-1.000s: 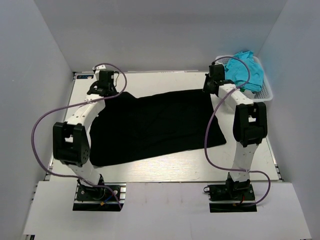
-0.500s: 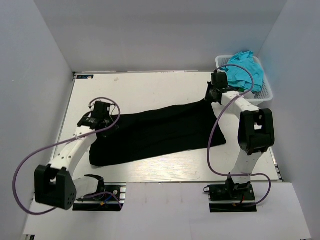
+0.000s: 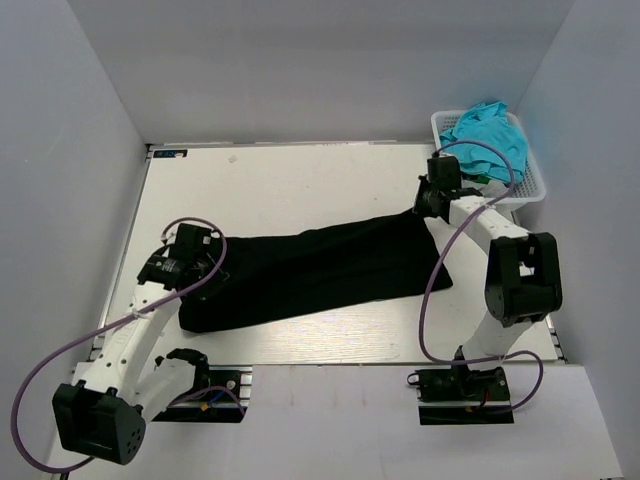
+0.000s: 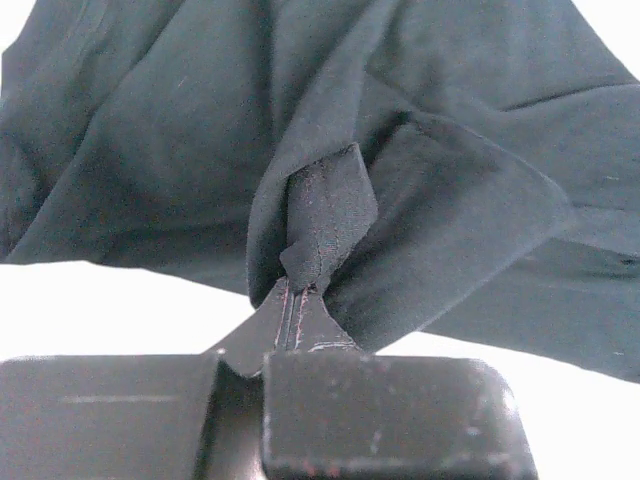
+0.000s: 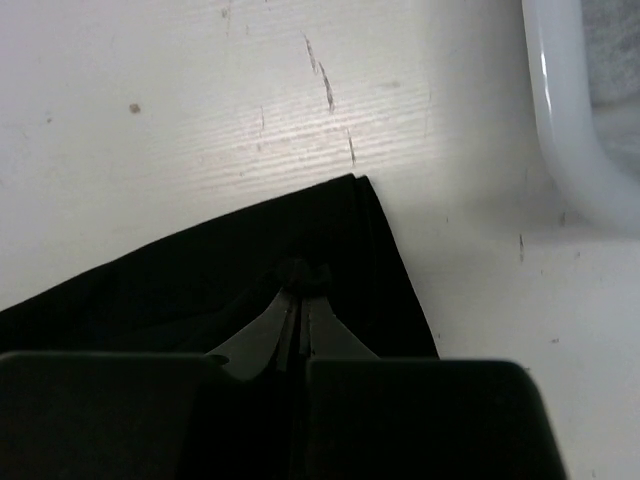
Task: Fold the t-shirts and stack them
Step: Fold the other side of the tshirt into a rectangle
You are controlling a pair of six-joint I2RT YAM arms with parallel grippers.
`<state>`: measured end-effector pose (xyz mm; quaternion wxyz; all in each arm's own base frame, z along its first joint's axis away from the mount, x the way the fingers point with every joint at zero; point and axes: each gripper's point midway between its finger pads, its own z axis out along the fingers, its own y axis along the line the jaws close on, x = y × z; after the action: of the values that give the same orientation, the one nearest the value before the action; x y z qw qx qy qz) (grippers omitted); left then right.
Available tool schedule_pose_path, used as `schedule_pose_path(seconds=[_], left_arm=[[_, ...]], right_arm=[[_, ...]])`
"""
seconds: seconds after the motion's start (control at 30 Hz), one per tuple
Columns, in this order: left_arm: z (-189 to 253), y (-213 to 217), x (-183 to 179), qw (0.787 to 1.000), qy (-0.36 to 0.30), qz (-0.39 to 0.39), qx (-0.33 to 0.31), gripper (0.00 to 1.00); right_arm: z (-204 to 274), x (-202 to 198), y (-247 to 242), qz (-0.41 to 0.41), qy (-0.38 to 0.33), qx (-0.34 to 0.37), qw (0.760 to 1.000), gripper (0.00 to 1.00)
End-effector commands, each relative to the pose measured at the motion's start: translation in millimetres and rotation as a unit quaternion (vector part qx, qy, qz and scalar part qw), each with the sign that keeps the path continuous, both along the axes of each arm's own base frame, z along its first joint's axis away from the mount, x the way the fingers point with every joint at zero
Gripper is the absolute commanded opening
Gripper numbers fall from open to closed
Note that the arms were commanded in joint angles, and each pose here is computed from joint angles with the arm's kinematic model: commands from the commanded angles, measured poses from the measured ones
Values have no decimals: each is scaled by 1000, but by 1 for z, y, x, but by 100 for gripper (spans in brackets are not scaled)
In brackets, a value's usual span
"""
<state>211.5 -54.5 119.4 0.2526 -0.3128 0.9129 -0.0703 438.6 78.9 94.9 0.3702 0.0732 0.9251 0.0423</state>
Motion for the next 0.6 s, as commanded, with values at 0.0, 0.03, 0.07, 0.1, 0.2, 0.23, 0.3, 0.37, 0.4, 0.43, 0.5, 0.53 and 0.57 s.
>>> schedule_pose_path(seconds=[0.0, 0.03, 0.07, 0.1, 0.2, 0.23, 0.3, 0.37, 0.4, 0.43, 0.5, 0.53, 0.57], left_arm=[[-18, 3, -24, 999, 36, 18, -6, 0], [-20, -1, -24, 999, 36, 14, -14, 0], [-19, -5, -25, 999, 39, 15, -28, 0], [-24, -5, -28, 998, 46, 16, -27, 4], [-31, -4, -45, 996, 82, 25, -28, 36], [-30, -6, -48, 995, 92, 22, -33, 55], [-17, -7, -52, 994, 98, 20, -37, 73], [5, -5, -43, 996, 74, 23, -33, 100], [12, -2, -40, 997, 66, 27, -25, 100], [22, 4, -32, 998, 44, 37, -11, 100], [25, 10, -15, 999, 21, 48, 7, 100], [26, 8, -7, 999, 10, 44, 7, 100], [26, 10, 2, 999, 2, 52, 4, 100]], right_arm=[[11, -14, -5, -10, -24, 8, 1000, 0], [12, -18, -6, -12, -25, 10, 1000, 0], [1, -27, -9, -24, -13, 9, 1000, 0], [0, -38, -13, -30, -9, 8, 999, 0], [-15, -58, -24, -62, 5, -1, 998, 43], [-15, -66, -28, -67, 4, -5, 998, 47], [-15, -77, -38, -81, 17, -24, 996, 62], [2, -80, -41, -89, 5, -28, 996, 77], [7, -80, -42, -92, -2, -27, 995, 86], [17, -81, -42, -92, -11, -20, 996, 90], [34, -79, -29, -68, -37, 7, 997, 90], [47, -78, -25, -55, -58, 18, 997, 90], [50, -79, -13, -23, -58, 35, 997, 90]])
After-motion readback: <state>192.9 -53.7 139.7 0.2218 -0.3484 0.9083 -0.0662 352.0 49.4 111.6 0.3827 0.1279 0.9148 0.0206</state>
